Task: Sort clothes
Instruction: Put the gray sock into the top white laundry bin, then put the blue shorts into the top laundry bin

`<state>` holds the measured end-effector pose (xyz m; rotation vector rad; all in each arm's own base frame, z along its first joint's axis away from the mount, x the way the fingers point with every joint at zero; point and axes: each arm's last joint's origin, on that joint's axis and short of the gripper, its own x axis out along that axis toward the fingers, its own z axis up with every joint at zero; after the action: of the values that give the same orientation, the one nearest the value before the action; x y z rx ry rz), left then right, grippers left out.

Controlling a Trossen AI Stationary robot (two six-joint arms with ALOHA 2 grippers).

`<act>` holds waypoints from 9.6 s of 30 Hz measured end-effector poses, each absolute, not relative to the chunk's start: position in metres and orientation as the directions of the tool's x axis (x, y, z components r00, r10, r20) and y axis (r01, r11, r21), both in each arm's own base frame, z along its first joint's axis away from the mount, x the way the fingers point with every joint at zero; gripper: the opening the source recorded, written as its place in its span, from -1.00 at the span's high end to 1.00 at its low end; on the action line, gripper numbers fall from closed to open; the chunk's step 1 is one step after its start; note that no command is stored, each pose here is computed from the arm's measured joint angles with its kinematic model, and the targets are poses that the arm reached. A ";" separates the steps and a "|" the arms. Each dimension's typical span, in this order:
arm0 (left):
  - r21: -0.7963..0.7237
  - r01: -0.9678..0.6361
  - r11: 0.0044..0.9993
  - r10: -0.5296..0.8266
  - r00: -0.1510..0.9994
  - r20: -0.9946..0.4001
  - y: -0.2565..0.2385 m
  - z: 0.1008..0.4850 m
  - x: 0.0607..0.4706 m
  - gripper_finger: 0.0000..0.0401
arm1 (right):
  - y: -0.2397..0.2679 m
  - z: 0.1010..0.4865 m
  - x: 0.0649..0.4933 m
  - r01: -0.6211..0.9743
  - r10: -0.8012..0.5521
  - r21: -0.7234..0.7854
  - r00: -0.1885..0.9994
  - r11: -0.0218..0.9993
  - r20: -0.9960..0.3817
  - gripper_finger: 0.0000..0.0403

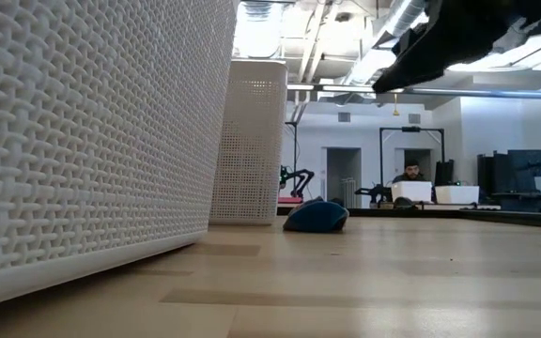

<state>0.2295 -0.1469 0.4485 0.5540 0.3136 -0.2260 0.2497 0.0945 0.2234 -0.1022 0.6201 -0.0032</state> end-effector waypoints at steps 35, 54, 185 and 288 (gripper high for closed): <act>0.344 0.411 0.844 -0.474 0.872 0.121 -0.132 0.322 0.200 -0.03 | 0.052 0.160 0.304 0.108 -0.186 -0.160 0.757 0.981 -0.627 0.28; 0.339 0.428 0.838 -0.481 0.872 0.090 -0.135 0.315 0.206 -0.03 | 0.041 0.107 0.321 0.135 -0.201 -0.149 0.698 0.980 -0.687 0.33; 0.384 -0.424 0.820 0.558 0.741 -0.372 0.106 0.395 0.280 1.00 | 0.090 0.296 0.247 -0.062 -0.053 -0.267 0.914 0.962 -0.403 0.00; 0.404 0.341 0.849 -0.107 0.859 -0.500 -0.145 0.370 0.308 0.07 | 0.208 0.235 0.165 -0.026 0.259 0.303 0.593 0.953 -0.762 0.01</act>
<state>0.3080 -0.1454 0.3702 0.5061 0.4843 -0.2459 0.1646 0.2079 0.2352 0.2729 0.9238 0.1682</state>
